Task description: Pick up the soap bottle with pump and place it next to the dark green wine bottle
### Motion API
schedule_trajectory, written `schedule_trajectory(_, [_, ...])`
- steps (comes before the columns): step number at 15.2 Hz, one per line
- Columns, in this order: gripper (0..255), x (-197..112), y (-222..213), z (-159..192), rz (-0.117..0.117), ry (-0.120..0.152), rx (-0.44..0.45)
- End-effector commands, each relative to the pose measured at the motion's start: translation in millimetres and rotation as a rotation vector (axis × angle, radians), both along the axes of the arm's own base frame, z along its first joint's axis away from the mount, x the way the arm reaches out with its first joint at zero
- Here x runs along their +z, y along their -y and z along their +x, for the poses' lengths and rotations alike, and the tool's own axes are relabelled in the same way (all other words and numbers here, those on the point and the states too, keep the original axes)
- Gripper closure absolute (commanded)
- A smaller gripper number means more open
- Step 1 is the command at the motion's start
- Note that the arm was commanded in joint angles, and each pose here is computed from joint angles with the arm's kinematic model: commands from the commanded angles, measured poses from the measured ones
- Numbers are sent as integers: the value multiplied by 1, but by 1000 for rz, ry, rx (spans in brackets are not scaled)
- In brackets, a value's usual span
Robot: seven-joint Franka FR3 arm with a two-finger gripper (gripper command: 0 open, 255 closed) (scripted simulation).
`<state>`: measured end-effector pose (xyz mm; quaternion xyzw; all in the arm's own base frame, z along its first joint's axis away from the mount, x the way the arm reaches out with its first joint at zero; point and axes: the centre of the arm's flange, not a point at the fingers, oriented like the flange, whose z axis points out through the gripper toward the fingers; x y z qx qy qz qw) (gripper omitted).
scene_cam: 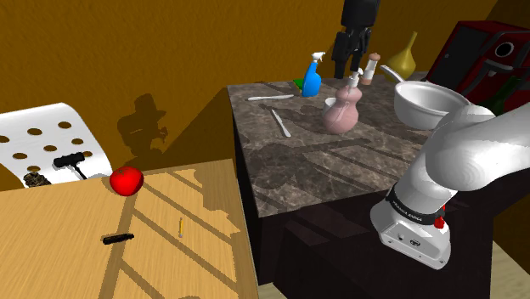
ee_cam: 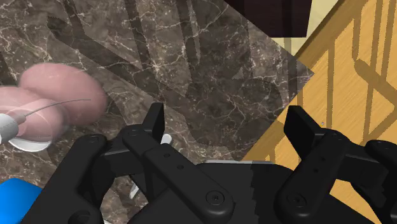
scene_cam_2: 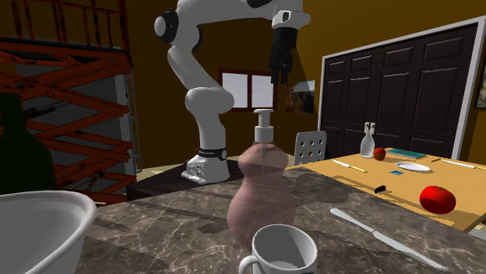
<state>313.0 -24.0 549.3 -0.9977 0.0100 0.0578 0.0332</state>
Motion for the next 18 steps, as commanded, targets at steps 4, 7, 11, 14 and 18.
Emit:
schedule_trajectory(4, [0, -11, 35, 6, -14, 12, -4])
schedule_trajectory(7, [0, -21, 70, 12, -28, 24, -9])
schedule_trajectory(11, [0, -34, 117, 21, -47, 40, -14])
schedule_trajectory(14, [0, -43, 153, 27, -62, 53, -19])
schedule_trajectory(18, [0, -53, 201, 35, -81, 69, -24])
